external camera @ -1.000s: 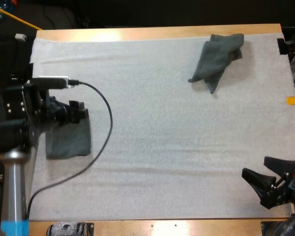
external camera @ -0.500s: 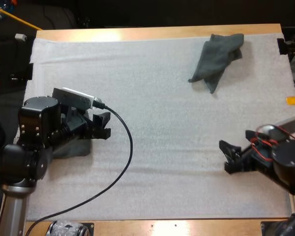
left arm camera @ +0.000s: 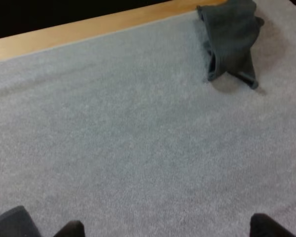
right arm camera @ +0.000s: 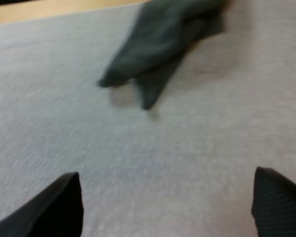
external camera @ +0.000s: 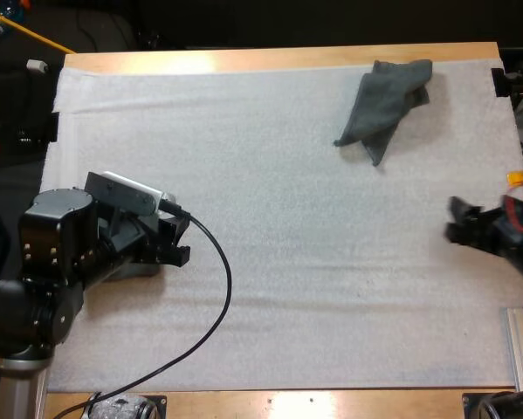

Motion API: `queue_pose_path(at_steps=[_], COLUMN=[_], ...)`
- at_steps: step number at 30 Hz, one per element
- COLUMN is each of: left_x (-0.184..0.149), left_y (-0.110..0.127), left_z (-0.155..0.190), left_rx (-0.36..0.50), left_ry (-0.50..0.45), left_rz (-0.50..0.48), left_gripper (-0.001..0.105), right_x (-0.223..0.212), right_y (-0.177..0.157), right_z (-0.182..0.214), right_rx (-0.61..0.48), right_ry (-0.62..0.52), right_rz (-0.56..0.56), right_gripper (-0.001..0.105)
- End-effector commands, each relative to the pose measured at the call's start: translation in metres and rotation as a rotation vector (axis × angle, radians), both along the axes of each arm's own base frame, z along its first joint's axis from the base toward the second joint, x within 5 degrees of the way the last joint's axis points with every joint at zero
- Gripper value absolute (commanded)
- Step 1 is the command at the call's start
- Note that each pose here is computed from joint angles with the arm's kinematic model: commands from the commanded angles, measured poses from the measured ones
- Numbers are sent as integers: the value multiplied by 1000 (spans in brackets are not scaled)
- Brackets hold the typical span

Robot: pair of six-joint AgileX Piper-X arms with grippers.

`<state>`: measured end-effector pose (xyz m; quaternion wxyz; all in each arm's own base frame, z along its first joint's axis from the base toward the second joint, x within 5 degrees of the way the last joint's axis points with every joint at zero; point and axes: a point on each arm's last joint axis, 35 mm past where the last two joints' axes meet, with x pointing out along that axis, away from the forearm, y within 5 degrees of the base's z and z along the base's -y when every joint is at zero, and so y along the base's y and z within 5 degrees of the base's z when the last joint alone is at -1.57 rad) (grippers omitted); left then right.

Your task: Pick towel from pile, fold and stack

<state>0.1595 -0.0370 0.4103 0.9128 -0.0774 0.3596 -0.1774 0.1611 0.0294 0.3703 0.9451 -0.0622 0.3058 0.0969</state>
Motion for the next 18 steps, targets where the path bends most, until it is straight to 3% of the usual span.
queue_pose_path(at_steps=[1, 8, 18], left_x=[-5, -22, -69], left_y=[1, 9, 19], left_z=[3, 8, 20], left_rx=[7, 97, 126], left_ry=[-17, -52, -153], left_rz=[1, 112, 148], left_gripper=[63, 63, 63], right_x=[-5, -33, -79], right_y=[-7, -33, -31], right_z=[2, 12, 18], right_rx=[4, -16, -67], right_ry=[0, -59, -101], right_rz=[2, -125, -91], right_gripper=[69, 69, 69])
